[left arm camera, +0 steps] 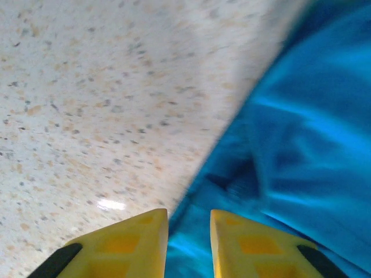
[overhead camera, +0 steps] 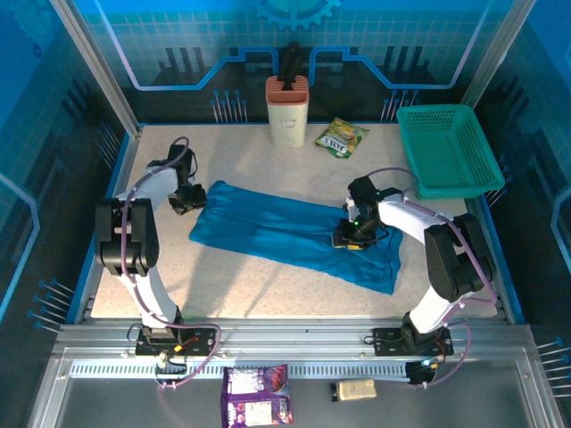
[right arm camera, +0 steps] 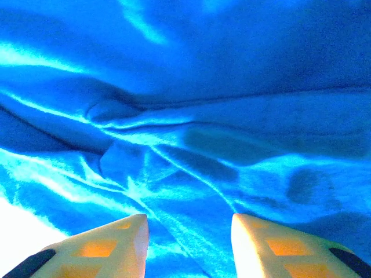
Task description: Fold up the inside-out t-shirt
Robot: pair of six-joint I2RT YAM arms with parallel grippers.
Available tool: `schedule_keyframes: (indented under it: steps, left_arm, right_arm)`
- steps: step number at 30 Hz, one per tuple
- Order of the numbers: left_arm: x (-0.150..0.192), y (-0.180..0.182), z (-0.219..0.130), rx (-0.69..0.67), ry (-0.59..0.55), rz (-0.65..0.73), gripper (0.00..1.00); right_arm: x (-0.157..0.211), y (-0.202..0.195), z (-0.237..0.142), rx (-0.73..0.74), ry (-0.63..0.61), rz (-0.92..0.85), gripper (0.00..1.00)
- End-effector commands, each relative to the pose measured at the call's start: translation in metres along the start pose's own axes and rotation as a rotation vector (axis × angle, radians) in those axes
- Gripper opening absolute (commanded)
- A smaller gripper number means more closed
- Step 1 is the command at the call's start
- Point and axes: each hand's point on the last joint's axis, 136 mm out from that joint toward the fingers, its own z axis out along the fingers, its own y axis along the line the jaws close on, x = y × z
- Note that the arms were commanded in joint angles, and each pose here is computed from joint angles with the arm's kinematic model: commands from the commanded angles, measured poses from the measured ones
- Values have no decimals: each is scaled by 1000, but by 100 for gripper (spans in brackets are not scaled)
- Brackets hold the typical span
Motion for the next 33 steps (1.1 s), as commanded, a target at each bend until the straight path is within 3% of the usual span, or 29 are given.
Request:
schedule_keyframes:
  steps: [1,3,6,16,24,33]
  left_arm:
    - [14,-48,-14,172,38,23,24]
    - [18,-69,-7,234,70,37,21]
    - [17,-78,11,221,107,51,17]
    - [-13,-22,46,-5,102,38,12]
    - [17,-4,53,-36,158,26,12]
    - [40,17,33,33,110,-98,13]
  right_arm:
    - [0,19,-4,-45,7,-35,41]
    - [-3,25,-1,-65,10,-34,41]
    - [-8,29,2,-70,9,-36,41]
    - [-19,-12,4,34,-23,52,42]
    - [-27,-17,-29,-3,-103,69,42]
    - [-27,-27,-60,-9,-157,74,42]
